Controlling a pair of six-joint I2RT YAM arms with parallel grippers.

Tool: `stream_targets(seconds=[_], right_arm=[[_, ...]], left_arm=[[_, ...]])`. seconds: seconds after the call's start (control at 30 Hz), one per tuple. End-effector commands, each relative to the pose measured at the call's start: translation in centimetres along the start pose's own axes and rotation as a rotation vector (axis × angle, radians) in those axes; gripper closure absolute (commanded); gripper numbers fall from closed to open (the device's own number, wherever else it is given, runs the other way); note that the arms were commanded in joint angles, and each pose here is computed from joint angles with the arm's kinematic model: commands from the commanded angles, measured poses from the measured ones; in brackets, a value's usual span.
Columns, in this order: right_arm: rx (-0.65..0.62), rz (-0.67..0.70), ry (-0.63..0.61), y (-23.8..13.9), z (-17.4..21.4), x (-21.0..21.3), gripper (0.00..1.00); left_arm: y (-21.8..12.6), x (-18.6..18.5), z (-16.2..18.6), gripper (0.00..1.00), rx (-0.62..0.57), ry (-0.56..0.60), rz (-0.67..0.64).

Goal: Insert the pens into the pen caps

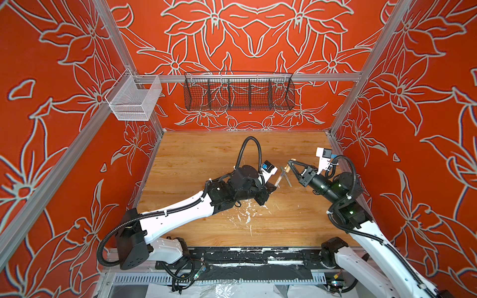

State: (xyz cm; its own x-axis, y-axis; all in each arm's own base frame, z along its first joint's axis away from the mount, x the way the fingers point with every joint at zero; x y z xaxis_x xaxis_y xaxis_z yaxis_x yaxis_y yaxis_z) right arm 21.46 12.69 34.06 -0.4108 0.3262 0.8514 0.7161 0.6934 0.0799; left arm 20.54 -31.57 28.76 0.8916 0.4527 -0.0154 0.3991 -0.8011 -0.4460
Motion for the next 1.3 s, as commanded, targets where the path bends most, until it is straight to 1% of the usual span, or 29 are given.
stream_targets(seconds=[0.0,0.17,0.3,0.43,0.73,0.87,1.0,1.13,1.27], right_arm=[[0.016,-0.021,0.012,0.1,0.4,0.1,1.0],[-0.002,-0.006,-0.005,-0.1,0.0,0.4,1.0],[-0.045,0.066,-0.075,-0.9,-1.1,1.4,1.0],[-0.063,0.063,-0.106,-0.9,-1.8,2.4,1.0],[-0.033,0.036,-0.079,0.2,-1.6,2.0,1.0],[-0.034,0.045,-0.065,0.0,-1.3,1.5,1.0],[-0.02,0.009,-0.05,0.0,-1.1,1.8,1.0],[-0.01,0.025,-0.048,-0.2,-0.9,1.6,1.0],[-0.007,0.013,-0.042,-0.3,-0.8,1.7,1.0]], left_arm=[[-1.3,-0.7,-2.8,1.0,-0.1,0.048,0.04],[-1.2,-0.7,-2.8,1.0,-0.1,0.049,0.045],[-1.0,-0.7,-2.6,1.0,-0.089,0.045,0.045],[-1.0,-0.7,-2.4,1.0,-0.087,0.042,0.048],[-1.4,-0.8,-2.4,1.0,-0.09,0.045,0.044],[-1.6,-0.7,-2.4,1.0,-0.097,0.046,0.039],[-1.4,-0.7,-2.3,1.0,-0.091,0.045,0.037],[-1.4,-0.6,-2.4,1.0,-0.092,0.046,0.034],[-1.2,-0.6,-2.4,1.0,-0.09,0.046,0.034]])
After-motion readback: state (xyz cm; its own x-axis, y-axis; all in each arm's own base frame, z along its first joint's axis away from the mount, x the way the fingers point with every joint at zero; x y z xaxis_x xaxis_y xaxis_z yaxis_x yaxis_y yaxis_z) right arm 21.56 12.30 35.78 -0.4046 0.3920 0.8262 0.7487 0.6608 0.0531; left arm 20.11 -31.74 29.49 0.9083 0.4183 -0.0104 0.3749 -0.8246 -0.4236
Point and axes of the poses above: each gripper's point midway between its finger pads, its own y axis out along the fingers, its own x axis along the line the jaws close on, z = x × y, the point moved 6 cm from there along -y, back along the fingers, and after that the axes turned 15 degrees about y, right-handed, at the moved point
